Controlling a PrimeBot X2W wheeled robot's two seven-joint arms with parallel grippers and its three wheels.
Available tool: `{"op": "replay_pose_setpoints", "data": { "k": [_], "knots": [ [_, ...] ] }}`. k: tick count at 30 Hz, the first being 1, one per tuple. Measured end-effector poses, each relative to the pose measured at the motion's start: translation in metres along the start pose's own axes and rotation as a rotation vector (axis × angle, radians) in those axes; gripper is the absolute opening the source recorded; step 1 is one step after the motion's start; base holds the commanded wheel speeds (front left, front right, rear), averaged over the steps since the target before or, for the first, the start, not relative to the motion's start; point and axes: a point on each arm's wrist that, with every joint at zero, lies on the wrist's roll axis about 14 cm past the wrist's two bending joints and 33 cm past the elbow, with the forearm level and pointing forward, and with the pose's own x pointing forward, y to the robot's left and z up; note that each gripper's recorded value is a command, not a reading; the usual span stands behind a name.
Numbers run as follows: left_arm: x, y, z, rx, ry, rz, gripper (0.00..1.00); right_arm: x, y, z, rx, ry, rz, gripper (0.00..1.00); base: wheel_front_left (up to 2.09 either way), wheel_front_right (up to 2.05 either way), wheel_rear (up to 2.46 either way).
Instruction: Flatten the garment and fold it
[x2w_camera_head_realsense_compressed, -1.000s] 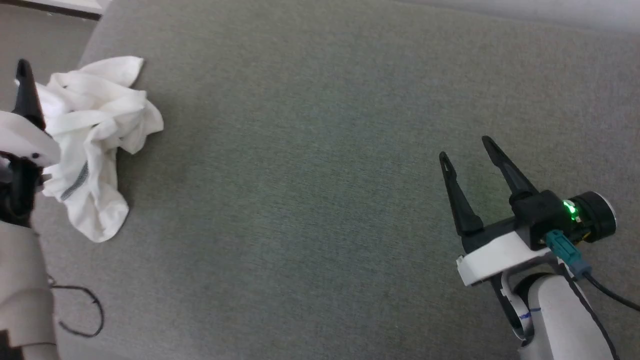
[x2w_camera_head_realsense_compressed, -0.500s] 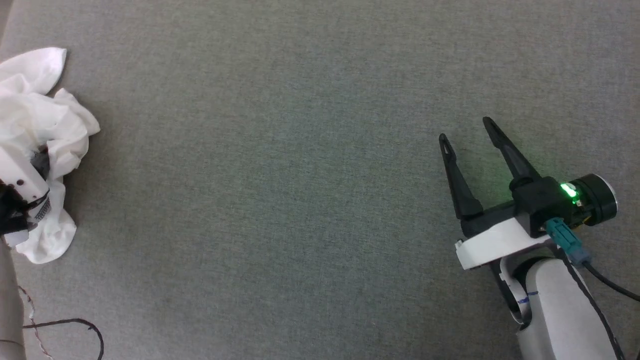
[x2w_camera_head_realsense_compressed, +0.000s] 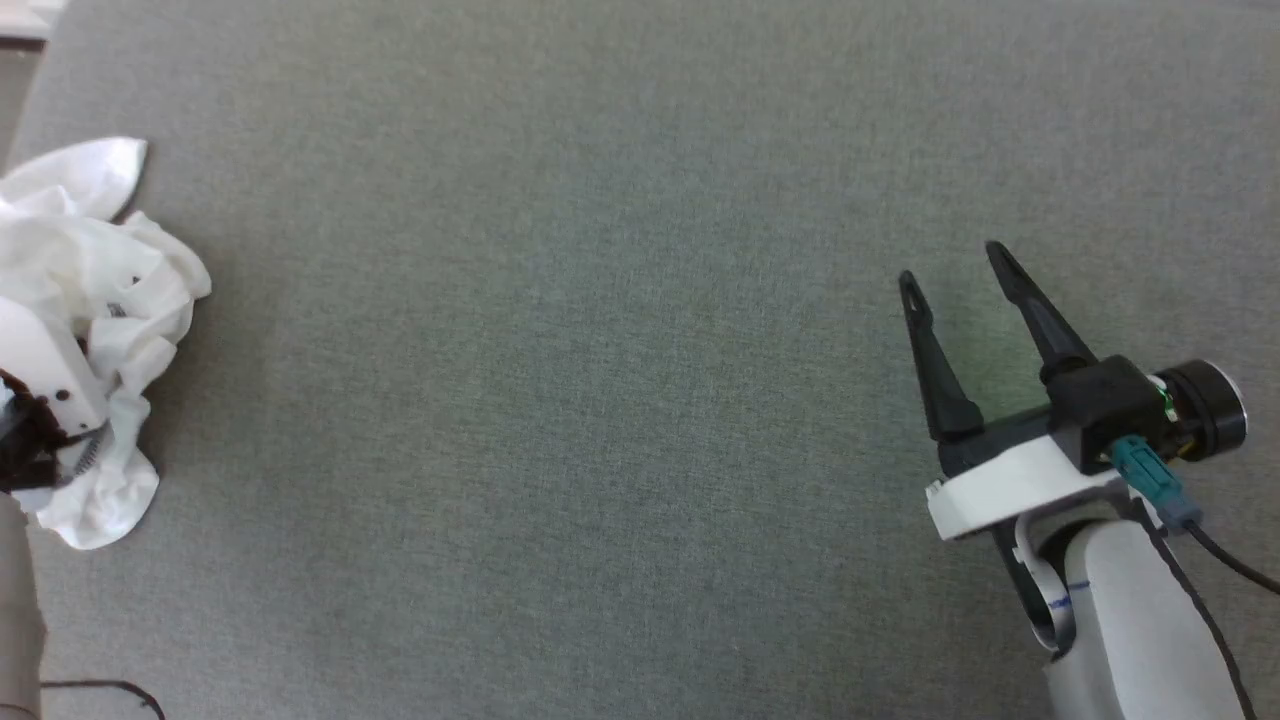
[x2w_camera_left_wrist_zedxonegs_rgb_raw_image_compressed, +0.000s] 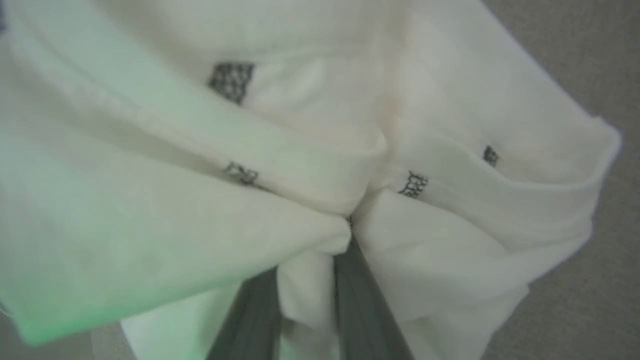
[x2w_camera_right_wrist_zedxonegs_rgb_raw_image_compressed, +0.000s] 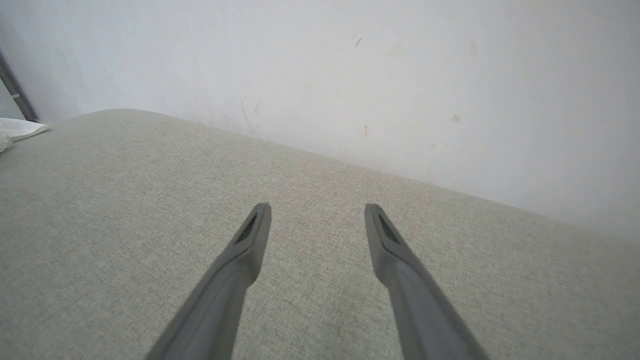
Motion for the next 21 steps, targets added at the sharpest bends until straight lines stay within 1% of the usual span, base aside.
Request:
{"op": "replay_pose_setpoints", "data": {
  "k": [4,8,10,13,16,18,21],
  "knots": [
    [-0.023,0.011,0.044,0.073,-0.202,0.049,0.00,-0.014,-0.006,0.007,0.003,-0.005,-0.031,1.00,0.00,0.00,0.00],
    [-0.065,0.017,0.107,0.126,-0.494,0.080,0.00,-0.030,-0.013,0.020,0.001,-0.024,-0.066,1.00,0.00,0.00,0.00],
    [-0.091,0.014,0.138,0.148,-0.641,0.088,0.00,-0.038,-0.019,0.029,-0.003,-0.043,-0.091,1.00,0.00,0.00,0.00],
    [-0.134,0.000,0.177,0.177,-0.855,0.066,0.00,-0.051,-0.027,0.043,-0.013,-0.069,-0.127,1.00,0.00,0.00,0.00],
    [-0.177,-0.018,0.207,0.189,-1.047,0.027,0.00,-0.063,-0.035,0.060,-0.027,-0.105,-0.160,1.00,0.00,0.00,0.00],
    [-0.203,-0.037,0.222,0.190,-1.155,-0.020,0.00,-0.072,-0.040,0.069,-0.039,-0.123,-0.180,1.00,0.00,0.00,0.00],
    [-0.230,-0.079,0.232,0.180,-1.263,-0.135,0.00,-0.086,-0.049,0.080,-0.054,-0.142,-0.217,1.00,0.00,0.00,0.00]
  ]
}}
